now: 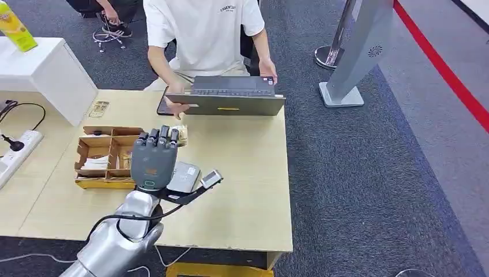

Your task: Pass the card to the sensor for recognition and then transmit it.

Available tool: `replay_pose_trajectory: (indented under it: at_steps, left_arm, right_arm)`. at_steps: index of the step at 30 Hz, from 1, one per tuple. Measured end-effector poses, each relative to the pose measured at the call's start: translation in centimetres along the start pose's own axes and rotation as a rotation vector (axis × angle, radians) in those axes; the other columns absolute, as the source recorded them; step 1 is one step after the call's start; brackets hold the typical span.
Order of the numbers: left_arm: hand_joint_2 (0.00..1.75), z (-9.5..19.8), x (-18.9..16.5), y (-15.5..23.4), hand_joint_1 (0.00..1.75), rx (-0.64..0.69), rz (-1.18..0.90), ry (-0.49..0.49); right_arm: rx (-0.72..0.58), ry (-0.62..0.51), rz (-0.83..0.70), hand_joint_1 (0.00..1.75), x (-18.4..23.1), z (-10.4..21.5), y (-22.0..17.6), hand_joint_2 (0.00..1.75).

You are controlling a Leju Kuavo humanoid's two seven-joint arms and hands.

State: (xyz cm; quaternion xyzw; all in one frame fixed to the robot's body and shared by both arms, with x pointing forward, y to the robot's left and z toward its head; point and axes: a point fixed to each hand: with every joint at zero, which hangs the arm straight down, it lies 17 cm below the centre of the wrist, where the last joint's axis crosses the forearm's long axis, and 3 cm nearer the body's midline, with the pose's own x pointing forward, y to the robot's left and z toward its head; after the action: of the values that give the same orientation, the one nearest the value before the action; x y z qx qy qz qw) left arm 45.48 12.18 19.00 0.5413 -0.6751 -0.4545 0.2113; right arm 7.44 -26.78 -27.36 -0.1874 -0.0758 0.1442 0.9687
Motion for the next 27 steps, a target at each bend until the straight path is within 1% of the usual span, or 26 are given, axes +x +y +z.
replay_pose_trajectory:
  at_steps: [2,4,6,10,18,23,27]
  left_arm:
    - [1.75,2.1,1.6,-2.5,1.75,-0.115,-0.003,-0.042]
    - [1.75,3.7,2.4,-4.6,1.75,-0.211,0.001,-0.066]
    - [1.75,4.8,2.4,-6.6,1.75,-0.291,0.007,-0.063]
    - [1.75,6.3,1.9,-9.5,1.75,-0.405,0.016,-0.044]
    - [1.75,8.6,1.6,-13.1,1.75,-0.556,0.057,0.018]
    - [1.75,10.1,0.3,-15.3,1.75,-0.627,0.039,0.070]
    - [1.75,10.3,-0.5,-16.1,1.75,-0.653,0.031,0.090]
  right_arm:
    - [0.003,0.008,-0.014,0.00,-0.2,0.1,0.2,0.00]
    - [0.005,0.010,-0.024,0.00,-0.3,0.1,0.3,0.00]
    - [0.004,0.001,-0.029,0.00,-0.1,0.1,0.2,0.00]
    - [0.005,0.005,-0.041,0.00,-0.2,0.1,0.2,0.00]
    - [0.024,0.041,-0.032,0.00,-0.9,0.1,0.6,0.00]
    - [0.031,0.044,-0.026,0.00,-1.0,0.1,0.6,0.00]
    - [0.033,0.043,-0.025,0.00,-1.1,0.1,0.6,0.00]
